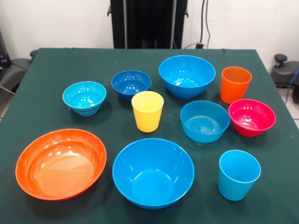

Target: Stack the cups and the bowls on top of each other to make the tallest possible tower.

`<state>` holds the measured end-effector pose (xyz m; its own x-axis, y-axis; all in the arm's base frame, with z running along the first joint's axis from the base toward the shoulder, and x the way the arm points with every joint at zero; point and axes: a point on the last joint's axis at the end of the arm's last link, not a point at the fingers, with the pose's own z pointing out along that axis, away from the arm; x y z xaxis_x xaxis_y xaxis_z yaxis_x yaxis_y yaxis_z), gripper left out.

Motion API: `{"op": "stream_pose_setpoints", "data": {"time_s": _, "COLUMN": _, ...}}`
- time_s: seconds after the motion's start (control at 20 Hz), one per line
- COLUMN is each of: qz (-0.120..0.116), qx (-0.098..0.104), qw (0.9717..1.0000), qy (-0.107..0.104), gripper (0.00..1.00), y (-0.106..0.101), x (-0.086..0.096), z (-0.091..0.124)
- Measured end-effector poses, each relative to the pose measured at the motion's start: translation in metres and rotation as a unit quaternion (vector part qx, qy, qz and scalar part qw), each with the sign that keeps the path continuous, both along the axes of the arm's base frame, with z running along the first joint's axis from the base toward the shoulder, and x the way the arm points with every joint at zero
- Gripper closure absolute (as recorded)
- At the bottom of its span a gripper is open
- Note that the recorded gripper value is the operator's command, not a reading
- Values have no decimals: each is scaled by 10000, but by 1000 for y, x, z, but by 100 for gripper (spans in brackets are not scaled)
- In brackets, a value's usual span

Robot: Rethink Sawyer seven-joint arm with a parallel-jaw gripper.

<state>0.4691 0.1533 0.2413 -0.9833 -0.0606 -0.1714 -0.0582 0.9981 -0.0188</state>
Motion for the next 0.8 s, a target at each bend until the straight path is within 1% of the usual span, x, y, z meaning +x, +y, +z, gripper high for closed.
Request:
{"op": "stream_pose_setpoints", "data": {"time_s": 0.2, "qz": -172, "qx": -24, "qw": 9998, "qy": -99, "gripper": 0, "y": -7, "x": 2, "z": -4}}
{"op": "stream_pose_setpoints", "data": {"time_s": 0.45, "qz": -460, "qx": -38, "qw": 9986, "qy": -263, "gripper": 0, "y": -16, "x": 7, "z": -18}}
{"op": "stream_pose_setpoints", "data": {"time_s": 0.65, "qz": -602, "qx": -28, "qw": 9977, "qy": -313, "gripper": 0, "y": -17, "x": 9, "z": -30}}
{"op": "stream_pose_setpoints", "data": {"time_s": 0.8, "qz": -666, "qx": -35, "qw": 9974, "qy": -281, "gripper": 0, "y": -19, "x": 9, "z": -41}}
